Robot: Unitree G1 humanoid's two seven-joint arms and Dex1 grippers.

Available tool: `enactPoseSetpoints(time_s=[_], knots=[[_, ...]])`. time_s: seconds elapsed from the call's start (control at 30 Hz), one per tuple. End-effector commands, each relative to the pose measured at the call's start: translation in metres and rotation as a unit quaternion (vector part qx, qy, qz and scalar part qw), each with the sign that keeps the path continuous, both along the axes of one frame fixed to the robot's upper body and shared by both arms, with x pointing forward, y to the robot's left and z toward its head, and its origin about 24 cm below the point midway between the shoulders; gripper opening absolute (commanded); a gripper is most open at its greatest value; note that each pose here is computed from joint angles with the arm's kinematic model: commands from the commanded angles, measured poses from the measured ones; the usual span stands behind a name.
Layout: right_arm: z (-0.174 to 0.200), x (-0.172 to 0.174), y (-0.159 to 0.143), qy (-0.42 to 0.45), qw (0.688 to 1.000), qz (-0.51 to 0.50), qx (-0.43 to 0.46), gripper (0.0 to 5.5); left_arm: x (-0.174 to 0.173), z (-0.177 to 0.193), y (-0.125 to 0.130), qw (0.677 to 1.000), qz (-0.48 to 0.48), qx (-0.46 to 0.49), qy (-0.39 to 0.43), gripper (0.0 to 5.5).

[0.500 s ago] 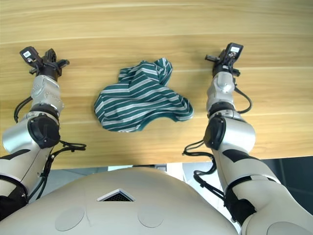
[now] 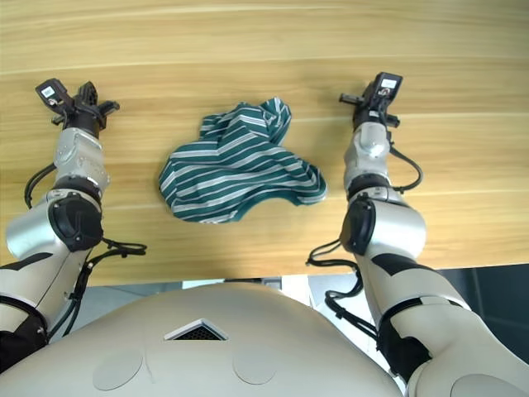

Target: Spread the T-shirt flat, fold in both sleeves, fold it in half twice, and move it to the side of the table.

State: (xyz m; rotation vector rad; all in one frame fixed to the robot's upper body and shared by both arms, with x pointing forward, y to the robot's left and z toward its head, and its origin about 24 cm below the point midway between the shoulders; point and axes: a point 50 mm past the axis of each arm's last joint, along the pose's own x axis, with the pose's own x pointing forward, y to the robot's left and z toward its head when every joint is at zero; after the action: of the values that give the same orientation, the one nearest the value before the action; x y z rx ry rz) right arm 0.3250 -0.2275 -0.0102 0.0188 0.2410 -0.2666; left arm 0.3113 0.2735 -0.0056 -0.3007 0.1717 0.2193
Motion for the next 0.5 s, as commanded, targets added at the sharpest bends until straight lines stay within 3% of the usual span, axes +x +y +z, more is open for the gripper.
enactPoseSetpoints(time_s=[0.03, 0.23, 0.5], knots=[[-0.011, -0.004, 0.015, 0.016, 0.999, 0.013, 0.034, 0.03, -0.007, -0.005, 0.001, 1.0, -0.008, -0.008, -0.013, 0.0], [0.008, 0.007, 0.029, -0.054, 0.997, 0.056, 0.019, 0.03, 0.007, 0.019, -0.015, 0.991, -0.082, 0.024, -0.104, 0.0], [0.047, 0.021, 0.049, -0.193, 0.965, 0.17, 0.047, 0.03, 0.008, 0.057, -0.04, 0.924, -0.235, 0.081, -0.29, 0.0]])
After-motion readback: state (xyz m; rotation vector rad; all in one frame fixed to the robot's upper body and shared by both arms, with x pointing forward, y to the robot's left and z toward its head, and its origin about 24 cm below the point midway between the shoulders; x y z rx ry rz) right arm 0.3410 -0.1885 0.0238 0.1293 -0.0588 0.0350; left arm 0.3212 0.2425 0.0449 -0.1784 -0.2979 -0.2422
